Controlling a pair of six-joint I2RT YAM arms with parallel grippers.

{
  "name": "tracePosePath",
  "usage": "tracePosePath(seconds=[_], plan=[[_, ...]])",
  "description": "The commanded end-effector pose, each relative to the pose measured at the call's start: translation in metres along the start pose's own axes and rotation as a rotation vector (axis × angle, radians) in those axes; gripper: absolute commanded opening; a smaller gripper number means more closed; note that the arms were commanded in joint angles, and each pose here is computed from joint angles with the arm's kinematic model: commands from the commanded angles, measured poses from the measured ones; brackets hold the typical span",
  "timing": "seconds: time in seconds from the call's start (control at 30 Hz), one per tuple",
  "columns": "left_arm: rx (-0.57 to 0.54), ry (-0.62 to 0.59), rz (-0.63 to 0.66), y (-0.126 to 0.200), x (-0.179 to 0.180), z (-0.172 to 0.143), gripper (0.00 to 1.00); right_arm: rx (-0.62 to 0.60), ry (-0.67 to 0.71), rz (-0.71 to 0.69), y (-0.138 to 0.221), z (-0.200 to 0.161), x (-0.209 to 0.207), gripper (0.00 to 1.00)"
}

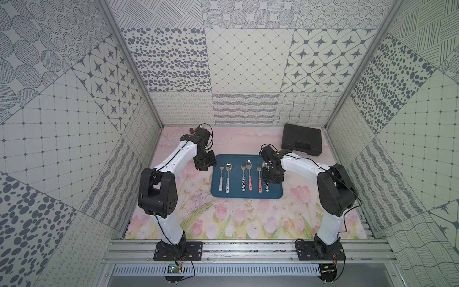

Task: Set the spoon and fork side by side
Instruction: Place the spoon on the tray, then reset both arms

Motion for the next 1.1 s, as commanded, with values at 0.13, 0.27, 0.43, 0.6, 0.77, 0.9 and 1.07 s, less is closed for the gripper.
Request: tracePosePath(seconds=[0.13,0.27,0.43,0.6,0.77,0.9,1.07], plan=[[-0.13,-0.043,-0.129,0.04,-0.021,0.011,0.64,-0.215,-0.009,0.074,0.085,0.023,-0.001,0.55],[-0.193,-0.067,-0.112,0.059,-0.024,0.019,0.83,-0.314,-0.024,0.062,0.113,0.036,-0.019,0.97],[-0.242,-0.044,-0.047,0.069,-0.017,0.023,0.99,-0.405,-0.04,0.02,0.133,0.047,-0.046,0.97],[-0.321,-0.003,0.077,0.084,0.0,0.03,0.99,-0.518,-0.109,-0.034,0.159,0.063,-0.078,0.97],[-0.441,-0.018,0.17,0.115,0.014,0.044,0.99,-0.66,-0.174,-0.097,0.193,0.077,-0.111,0.97],[-0.555,-0.06,-0.017,0.148,0.031,0.058,0.99,-0.774,-0.102,-0.164,0.213,0.084,-0.129,0.97],[-0.617,0.119,-0.235,0.141,0.102,0.077,0.99,-0.945,0.108,-0.286,0.204,0.089,-0.139,0.97]])
Point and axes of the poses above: each gripper's point midway between its finger pads, its own y axis back along the fingers, its own x axis along the line the jaws close on, z = x × y, the point moved 5 cm from there along y, back along the fingers, and after that the axes turned 1 degree about -y, right-handed, at the moved point
